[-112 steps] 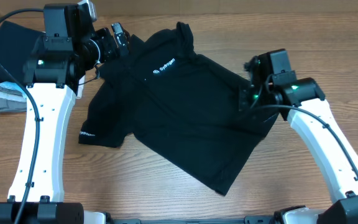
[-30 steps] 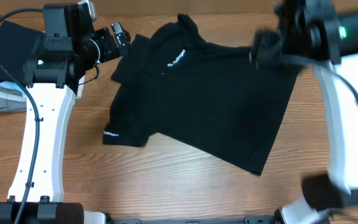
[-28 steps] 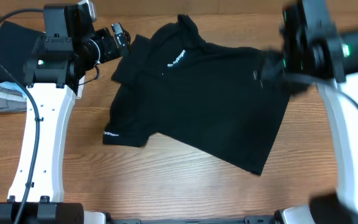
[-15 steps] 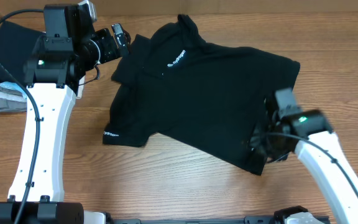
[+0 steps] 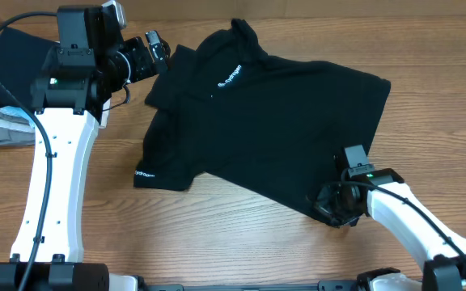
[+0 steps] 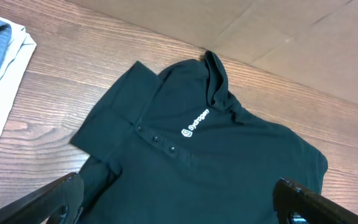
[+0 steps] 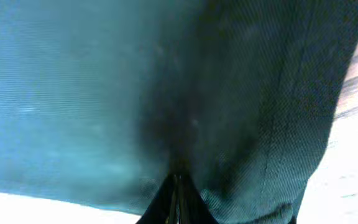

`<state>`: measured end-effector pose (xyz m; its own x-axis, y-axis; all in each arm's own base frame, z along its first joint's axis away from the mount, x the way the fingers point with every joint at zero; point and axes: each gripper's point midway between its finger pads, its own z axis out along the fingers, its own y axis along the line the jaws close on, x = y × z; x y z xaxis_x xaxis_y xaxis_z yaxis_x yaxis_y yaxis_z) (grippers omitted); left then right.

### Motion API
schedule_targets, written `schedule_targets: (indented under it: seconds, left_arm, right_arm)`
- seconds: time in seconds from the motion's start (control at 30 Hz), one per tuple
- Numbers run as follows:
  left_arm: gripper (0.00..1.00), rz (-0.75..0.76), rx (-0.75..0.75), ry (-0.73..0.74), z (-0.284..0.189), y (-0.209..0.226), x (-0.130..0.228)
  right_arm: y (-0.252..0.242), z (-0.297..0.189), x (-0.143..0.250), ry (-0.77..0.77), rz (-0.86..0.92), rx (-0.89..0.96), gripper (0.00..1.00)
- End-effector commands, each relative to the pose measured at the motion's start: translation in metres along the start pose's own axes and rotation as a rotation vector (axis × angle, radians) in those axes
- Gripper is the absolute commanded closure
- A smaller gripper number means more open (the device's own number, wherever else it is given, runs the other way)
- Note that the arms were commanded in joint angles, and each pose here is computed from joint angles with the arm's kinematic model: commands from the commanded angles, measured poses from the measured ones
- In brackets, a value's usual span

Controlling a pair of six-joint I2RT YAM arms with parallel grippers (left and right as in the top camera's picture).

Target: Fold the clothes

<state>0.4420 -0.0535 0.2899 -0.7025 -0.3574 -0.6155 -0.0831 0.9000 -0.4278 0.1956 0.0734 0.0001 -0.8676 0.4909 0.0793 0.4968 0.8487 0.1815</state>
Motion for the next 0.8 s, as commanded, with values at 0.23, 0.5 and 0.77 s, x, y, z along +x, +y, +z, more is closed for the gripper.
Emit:
schedule_targets:
  seconds: [0.23, 0.5, 0.77]
  left_arm:
    - [0.0, -0.004, 0.001, -0.007, -0.002, -0.001, -0.002]
    - [0.0, -0.004, 0.001, -0.008, -0.002, -0.001, -0.002]
    - [0.0, -0.004, 0.001, -0.008, -0.002, -0.001, -0.002]
  right_arm:
    - [-0.024, 0.008, 0.0, 0.001, 0.191, 0.092, 0.96]
    - [-0.061, -0.001, -0.03, -0.03, 0.407, 0.07, 0.96]
    - [-0.112, -0.013, -0.062, -0.11, 0.581, 0.04, 0.96]
